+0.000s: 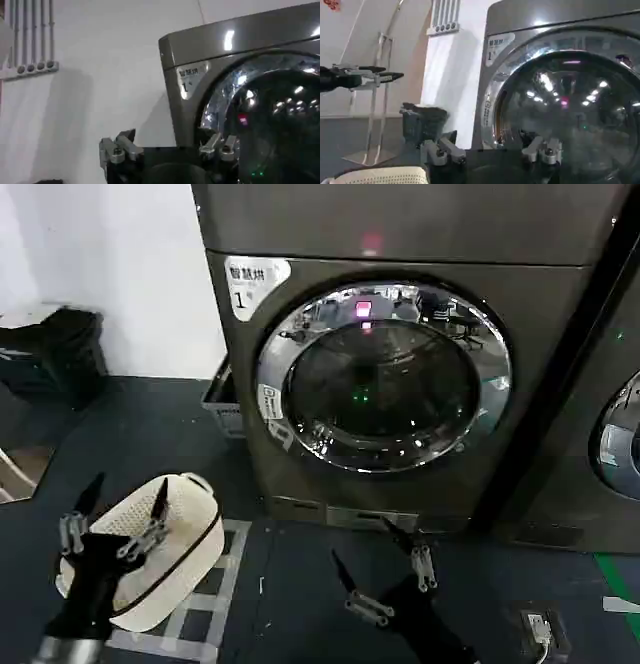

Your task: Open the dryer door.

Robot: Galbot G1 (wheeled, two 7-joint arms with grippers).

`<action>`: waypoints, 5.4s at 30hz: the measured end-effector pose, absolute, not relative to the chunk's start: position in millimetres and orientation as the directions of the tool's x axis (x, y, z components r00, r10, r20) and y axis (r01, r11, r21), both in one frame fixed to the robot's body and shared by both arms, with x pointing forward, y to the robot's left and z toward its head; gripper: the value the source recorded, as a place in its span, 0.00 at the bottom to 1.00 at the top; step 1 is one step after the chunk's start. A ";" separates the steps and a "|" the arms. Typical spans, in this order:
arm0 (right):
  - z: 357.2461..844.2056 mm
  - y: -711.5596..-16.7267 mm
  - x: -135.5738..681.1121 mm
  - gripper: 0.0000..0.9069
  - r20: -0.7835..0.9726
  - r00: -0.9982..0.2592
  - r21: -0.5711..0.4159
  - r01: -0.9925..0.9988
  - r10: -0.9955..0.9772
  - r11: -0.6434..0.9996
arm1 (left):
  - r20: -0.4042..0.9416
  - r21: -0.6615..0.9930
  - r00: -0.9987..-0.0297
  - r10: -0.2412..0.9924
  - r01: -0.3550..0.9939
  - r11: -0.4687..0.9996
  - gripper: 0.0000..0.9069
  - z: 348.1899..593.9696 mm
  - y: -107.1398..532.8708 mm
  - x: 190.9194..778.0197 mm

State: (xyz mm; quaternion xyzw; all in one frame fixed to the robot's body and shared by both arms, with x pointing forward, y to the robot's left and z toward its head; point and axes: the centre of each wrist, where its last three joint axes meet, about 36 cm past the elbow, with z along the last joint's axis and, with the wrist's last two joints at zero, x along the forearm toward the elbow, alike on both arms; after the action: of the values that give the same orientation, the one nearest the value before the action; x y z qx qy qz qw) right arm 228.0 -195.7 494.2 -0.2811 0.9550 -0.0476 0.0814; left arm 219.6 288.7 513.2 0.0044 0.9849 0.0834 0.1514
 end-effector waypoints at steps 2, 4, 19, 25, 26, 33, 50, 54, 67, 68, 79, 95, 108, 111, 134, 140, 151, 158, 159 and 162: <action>495.2 -197.6 230.6 1.00 -0.131 -0.825 -0.126 -0.537 -0.550 0.834 | -0.290 0.177 -0.956 0.044 -0.009 0.984 1.00 513.9 287.8 219.9; 494.1 -200.6 234.9 1.00 -0.123 -0.824 -0.106 -0.543 -0.553 0.833 | -0.294 0.181 -0.955 0.048 -0.006 0.983 1.00 516.1 286.8 221.0; 487.0 -233.6 326.9 1.00 -0.119 -0.761 -0.147 -0.622 -0.638 0.769 | -0.323 0.197 -0.945 0.045 -0.020 0.980 1.00 527.4 285.4 217.9; 489.0 -243.7 368.4 1.00 -0.084 -0.736 -0.161 -0.655 -0.672 0.738 | -0.330 0.206 -0.943 0.046 -0.024 0.978 1.00 531.3 285.0 215.5; 489.7 -244.1 375.8 1.00 -0.080 -0.731 -0.159 -0.662 -0.678 0.732 | -0.330 0.206 -0.943 0.046 -0.024 0.978 1.00 531.2 285.0 215.2; 502.3 -229.7 435.3 1.00 -0.121 -0.666 -0.147 -0.721 -0.736 0.677 | -0.315 0.214 -0.949 0.032 -0.038 0.976 1.00 529.0 284.5 213.7; 490.8 -175.3 532.0 1.00 -0.023 -0.609 -0.187 -0.776 -0.793 0.602 | -0.315 0.222 -0.947 0.058 -0.014 0.975 1.00 529.4 285.1 211.9; 492.9 -167.9 546.7 1.00 -0.005 -0.581 -0.209 -0.795 -0.814 0.569 | -0.319 0.223 -0.946 0.057 -0.016 0.975 1.00 529.4 285.1 211.9; 498.8 -126.0 579.1 1.00 -0.033 -0.518 -0.168 -0.840 -0.855 0.516 | -0.331 0.234 -0.942 0.057 -0.023 0.972 1.00 531.2 283.8 210.0; 499.1 -122.8 581.3 1.00 -0.034 -0.515 -0.166 -0.842 -0.857 0.513 | -0.330 0.235 -0.942 0.057 -0.024 0.972 1.00 531.0 283.9 209.9; 498.6 -102.9 602.9 1.00 -0.041 -0.518 -0.139 -0.844 -0.854 0.518 | -0.327 0.231 -0.943 0.057 -0.022 0.973 1.00 531.0 283.6 209.2; 509.7 -114.4 597.6 1.00 -0.042 -0.380 -0.112 -0.917 -0.924 0.382 | -0.311 0.160 -0.950 0.022 -0.030 0.987 1.00 529.3 289.0 213.7; 515.0 -167.0 554.5 1.00 -0.002 -0.222 -0.116 -0.968 -0.975 0.221 | -0.257 0.078 -0.966 0.026 0.006 0.997 1.00 498.8 335.0 249.2; 512.3 -178.1 542.6 1.00 -0.008 -0.178 -0.148 -0.973 -0.984 0.178 | -0.215 0.043 -0.973 0.083 0.076 0.996 1.00 490.9 343.6 269.1; 503.2 -262.6 464.9 1.00 0.052 0.075 -0.167 -0.983 -0.996 -0.082 | -0.205 0.070 -0.885 0.418 0.412 0.908 1.00 463.5 380.3 428.9; 503.4 -296.8 438.9 1.00 0.080 0.053 -0.187 -0.980 -0.995 -0.068 | -0.138 0.088 -0.812 0.567 0.560 0.824 1.00 450.6 383.2 476.5; 509.0 -428.2 387.3 1.00 0.118 -0.459 -0.281 -0.866 -0.880 0.414 | -0.129 0.107 -0.647 0.752 0.744 0.659 1.00 465.4 310.3 523.8; 522.3 -479.3 330.3 1.00 0.053 -0.821 -0.369 -0.545 -0.569 0.753 | -0.101 0.122 -0.520 0.848 0.840 0.529 1.00 469.2 264.2 534.5; 523.0 -482.4 321.7 1.00 0.034 -0.870 -0.375 -0.468 -0.492 0.800 | -0.094 0.125 -0.498 0.862 0.853 0.507 1.00 469.1 259.4 535.5; 525.4 -489.8 295.5 1.00 -0.008 -0.975 -0.358 -0.204 -0.221 0.911 | -0.083 0.130 -0.443 0.893 0.883 0.450 1.00 472.4 245.6 537.2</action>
State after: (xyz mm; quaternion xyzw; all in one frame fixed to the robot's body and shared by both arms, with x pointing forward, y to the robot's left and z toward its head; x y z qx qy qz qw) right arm 295.5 -489.8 525.4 -0.1087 0.9773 -0.1804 0.0244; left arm 537.2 245.6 472.4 0.5231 0.8488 0.0335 0.0694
